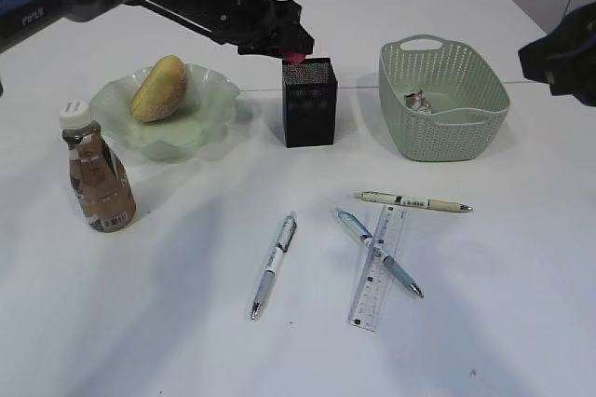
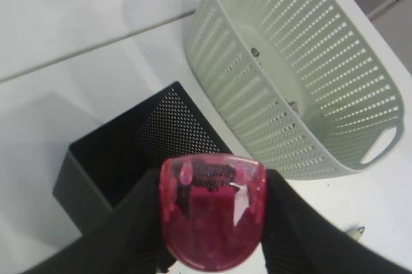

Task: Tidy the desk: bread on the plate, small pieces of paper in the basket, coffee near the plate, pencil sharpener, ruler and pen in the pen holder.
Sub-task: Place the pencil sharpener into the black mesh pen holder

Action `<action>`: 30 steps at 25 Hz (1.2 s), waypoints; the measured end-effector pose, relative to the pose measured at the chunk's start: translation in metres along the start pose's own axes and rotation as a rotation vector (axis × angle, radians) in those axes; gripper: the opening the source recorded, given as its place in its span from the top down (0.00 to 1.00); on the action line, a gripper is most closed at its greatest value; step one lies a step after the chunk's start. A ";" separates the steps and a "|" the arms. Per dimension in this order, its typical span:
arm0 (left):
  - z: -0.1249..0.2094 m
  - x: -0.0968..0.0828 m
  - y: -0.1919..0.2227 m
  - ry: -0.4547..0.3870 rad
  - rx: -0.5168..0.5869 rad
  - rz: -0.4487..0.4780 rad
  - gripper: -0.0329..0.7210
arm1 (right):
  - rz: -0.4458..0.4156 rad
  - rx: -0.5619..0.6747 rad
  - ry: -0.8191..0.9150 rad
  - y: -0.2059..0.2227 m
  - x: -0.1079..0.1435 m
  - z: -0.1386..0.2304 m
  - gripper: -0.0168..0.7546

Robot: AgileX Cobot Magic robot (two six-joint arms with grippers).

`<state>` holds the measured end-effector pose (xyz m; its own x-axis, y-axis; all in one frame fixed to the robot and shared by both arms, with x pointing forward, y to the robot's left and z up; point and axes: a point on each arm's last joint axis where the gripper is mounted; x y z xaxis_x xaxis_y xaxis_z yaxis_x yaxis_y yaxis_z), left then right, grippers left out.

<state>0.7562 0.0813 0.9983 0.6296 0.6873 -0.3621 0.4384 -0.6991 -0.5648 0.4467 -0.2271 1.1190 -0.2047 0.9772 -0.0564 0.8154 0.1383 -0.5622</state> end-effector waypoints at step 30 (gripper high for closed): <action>0.019 0.030 0.033 -0.012 -0.162 0.102 0.55 | -0.004 -0.005 0.003 0.000 0.000 0.000 0.38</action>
<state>0.7770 0.0831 0.9545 0.6688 0.6132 -0.4204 0.4713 -0.7870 -0.3981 0.4468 -0.2267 1.1193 -0.2063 0.9771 -0.0516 0.8170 0.1431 -0.5585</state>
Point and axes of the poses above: a point on each arm's last joint axis where the gripper is mounted, y pointing out along that axis toward the gripper, x along the wrist's bending axis when the last joint is at zero, z = x × y, and after that the axes turned 9 degrees about y, right-handed
